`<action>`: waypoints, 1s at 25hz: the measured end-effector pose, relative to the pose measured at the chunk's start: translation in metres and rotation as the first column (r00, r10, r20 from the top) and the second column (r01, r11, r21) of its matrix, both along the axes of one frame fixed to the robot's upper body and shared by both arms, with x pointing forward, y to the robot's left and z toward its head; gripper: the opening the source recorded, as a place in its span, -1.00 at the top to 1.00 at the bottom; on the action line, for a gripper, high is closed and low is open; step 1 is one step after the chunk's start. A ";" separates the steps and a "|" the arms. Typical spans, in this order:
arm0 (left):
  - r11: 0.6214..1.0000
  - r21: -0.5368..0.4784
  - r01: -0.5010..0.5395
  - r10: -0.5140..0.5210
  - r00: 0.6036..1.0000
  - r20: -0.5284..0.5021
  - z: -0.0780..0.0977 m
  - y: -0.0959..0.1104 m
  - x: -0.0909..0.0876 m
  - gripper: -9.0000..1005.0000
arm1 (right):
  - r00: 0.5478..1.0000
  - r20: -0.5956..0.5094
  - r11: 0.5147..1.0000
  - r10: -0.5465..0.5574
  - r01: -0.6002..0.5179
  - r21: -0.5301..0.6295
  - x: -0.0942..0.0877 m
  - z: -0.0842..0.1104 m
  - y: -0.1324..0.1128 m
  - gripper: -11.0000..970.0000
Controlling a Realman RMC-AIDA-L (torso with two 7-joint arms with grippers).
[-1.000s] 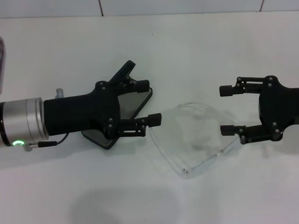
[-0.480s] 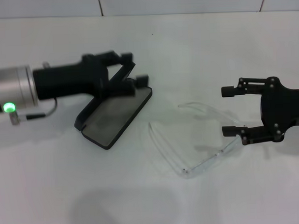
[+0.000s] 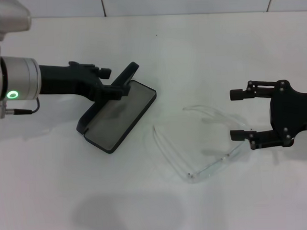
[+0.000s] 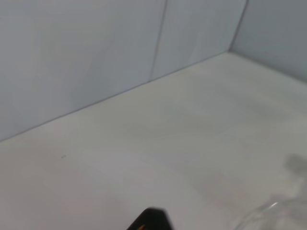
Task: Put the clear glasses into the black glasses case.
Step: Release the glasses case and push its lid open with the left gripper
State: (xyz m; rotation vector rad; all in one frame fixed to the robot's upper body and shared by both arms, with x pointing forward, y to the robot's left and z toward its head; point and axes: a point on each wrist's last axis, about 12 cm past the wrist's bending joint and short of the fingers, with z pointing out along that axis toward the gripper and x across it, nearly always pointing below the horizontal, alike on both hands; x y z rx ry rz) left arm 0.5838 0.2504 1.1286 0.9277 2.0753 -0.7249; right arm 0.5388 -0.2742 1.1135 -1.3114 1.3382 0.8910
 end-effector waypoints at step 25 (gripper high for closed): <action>0.982 0.169 -0.087 0.092 0.996 -0.020 -0.015 -0.002 0.006 0.04 | 1.000 0.011 1.000 0.006 -0.006 0.009 -0.001 -0.003 0.006 -0.62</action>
